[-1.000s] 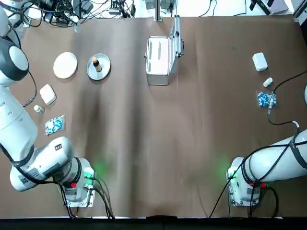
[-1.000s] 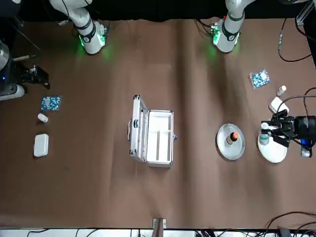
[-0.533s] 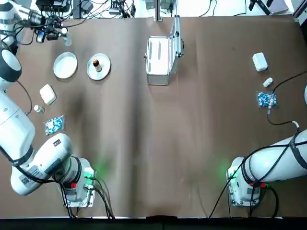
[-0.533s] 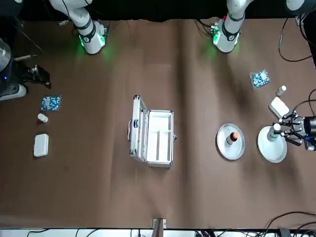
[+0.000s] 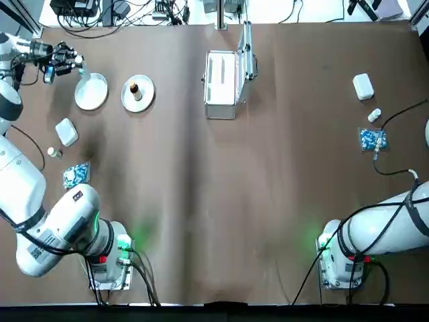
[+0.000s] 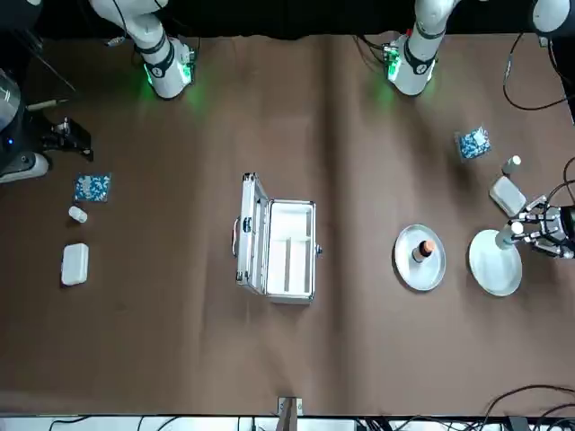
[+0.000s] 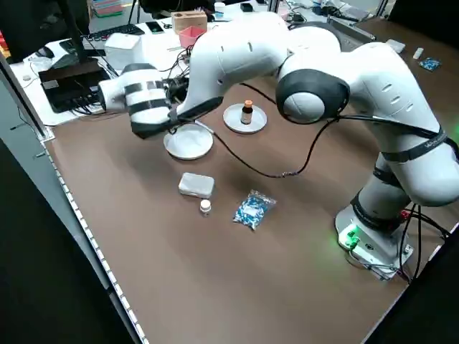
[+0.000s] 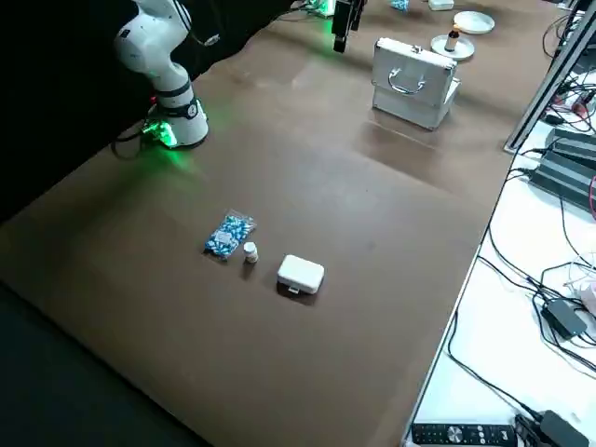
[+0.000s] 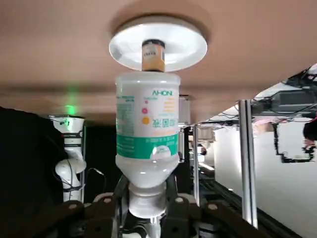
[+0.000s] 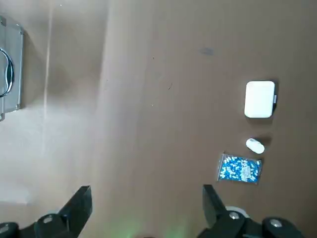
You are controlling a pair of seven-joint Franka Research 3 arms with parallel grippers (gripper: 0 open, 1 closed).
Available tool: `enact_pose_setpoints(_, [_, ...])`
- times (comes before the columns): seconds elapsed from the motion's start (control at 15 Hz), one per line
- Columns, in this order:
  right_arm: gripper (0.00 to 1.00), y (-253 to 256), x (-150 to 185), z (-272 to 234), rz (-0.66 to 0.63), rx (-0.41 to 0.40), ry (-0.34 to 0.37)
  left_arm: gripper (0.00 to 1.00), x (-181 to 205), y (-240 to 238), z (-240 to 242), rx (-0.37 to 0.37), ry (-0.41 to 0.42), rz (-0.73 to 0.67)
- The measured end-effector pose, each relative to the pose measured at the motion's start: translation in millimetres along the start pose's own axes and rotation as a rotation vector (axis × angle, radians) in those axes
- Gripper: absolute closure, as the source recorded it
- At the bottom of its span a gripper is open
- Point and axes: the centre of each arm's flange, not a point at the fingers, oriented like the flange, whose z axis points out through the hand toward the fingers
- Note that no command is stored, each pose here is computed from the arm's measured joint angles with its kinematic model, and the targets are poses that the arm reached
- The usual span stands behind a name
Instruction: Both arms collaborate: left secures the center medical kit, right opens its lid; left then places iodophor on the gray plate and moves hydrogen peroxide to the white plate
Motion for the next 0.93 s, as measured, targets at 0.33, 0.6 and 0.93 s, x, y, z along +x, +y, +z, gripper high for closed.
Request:
enact_pose_setpoints(0.33, [0.01,0.0,0.2,-0.1,0.0,0.0,0.001,0.67,50.3,-17.7,-13.6,-0.071,-0.085,-0.056])
enact_pose_setpoints(0.6, [0.01,0.2,3.2,-2.3,0.004,-0.003,0.029,0.67,77.2,-18.8,-8.7,-0.108,-0.109,-0.082])
enact_pose_setpoints(0.93, [0.01,0.3,3.5,-2.5,0.006,-0.003,0.032,0.67,101.3,-17.6,-16.9,-0.178,-0.09,-0.05])
